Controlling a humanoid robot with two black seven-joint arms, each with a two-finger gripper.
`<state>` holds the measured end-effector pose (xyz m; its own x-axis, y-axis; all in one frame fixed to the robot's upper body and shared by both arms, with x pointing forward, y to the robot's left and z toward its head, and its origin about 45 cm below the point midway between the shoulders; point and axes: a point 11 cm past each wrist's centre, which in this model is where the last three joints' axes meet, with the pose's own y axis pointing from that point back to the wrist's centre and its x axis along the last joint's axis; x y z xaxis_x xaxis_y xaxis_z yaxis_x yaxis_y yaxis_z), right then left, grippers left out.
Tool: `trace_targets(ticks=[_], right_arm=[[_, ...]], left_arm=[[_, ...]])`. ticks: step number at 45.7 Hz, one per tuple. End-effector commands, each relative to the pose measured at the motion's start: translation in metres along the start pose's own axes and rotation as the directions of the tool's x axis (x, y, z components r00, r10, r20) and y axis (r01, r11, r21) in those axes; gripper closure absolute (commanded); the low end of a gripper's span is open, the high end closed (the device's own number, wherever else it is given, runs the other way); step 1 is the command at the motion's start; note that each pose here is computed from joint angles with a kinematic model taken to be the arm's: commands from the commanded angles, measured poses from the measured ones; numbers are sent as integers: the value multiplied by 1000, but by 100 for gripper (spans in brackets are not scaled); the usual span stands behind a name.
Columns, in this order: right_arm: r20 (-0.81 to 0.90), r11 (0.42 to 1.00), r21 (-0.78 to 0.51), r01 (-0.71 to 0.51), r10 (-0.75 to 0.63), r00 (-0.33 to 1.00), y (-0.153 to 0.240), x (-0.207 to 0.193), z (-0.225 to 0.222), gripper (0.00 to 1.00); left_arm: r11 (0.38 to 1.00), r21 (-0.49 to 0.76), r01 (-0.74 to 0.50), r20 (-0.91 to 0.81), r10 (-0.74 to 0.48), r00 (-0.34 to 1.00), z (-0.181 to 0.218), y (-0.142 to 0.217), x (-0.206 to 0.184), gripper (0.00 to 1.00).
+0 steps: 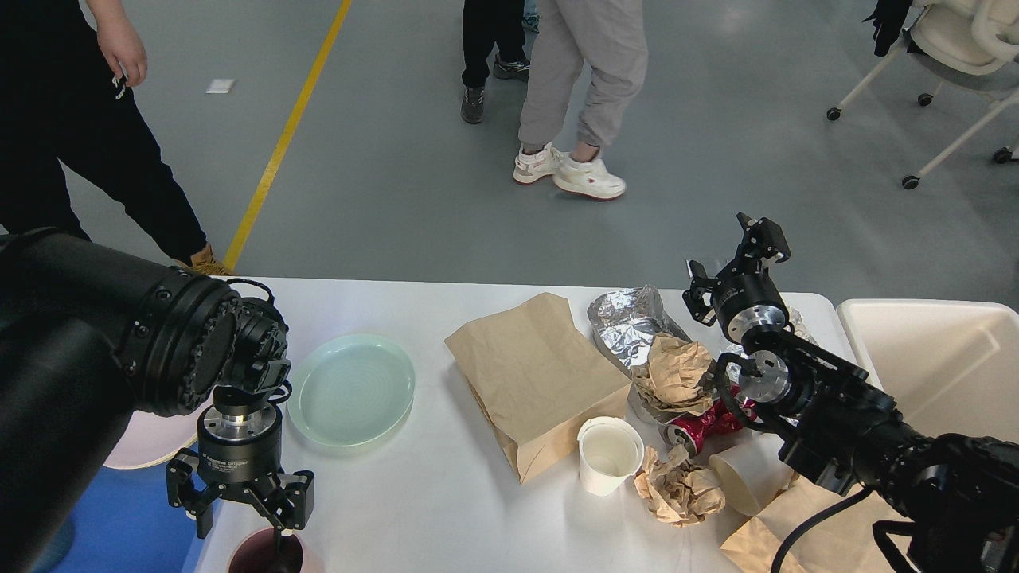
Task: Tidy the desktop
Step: 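Lower the left gripper and grasp the dark red mug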
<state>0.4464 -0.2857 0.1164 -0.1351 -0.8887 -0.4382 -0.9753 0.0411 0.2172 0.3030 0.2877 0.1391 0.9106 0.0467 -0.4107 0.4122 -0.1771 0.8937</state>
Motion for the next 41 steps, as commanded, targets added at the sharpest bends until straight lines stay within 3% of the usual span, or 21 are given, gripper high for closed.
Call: trace_targets(ticks=[1, 10, 20, 36, 41], right_arm=[[0, 1000, 1, 0, 0, 1000, 0, 0, 0, 0], [0, 1000, -1, 0, 0, 1000, 0, 0, 0, 0], [0, 1000, -1, 0, 0, 1000, 0, 0, 0, 0], [0, 1000, -1, 0, 0, 1000, 0, 0, 0, 0], [0, 1000, 1, 0, 0, 1000, 0, 0, 0, 0]], left_arm=[[1000, -17, 13, 6, -13, 1000, 5, -8, -1, 17], [999, -26, 27, 18, -26, 999, 12, -13, -3, 34], [999, -25, 38, 19, -37, 999, 12, -18, -5, 73], [999, -24, 44, 18, -43, 999, 11, -21, -6, 100], [999, -26, 39, 18, -39, 999, 12, -18, -6, 100]])
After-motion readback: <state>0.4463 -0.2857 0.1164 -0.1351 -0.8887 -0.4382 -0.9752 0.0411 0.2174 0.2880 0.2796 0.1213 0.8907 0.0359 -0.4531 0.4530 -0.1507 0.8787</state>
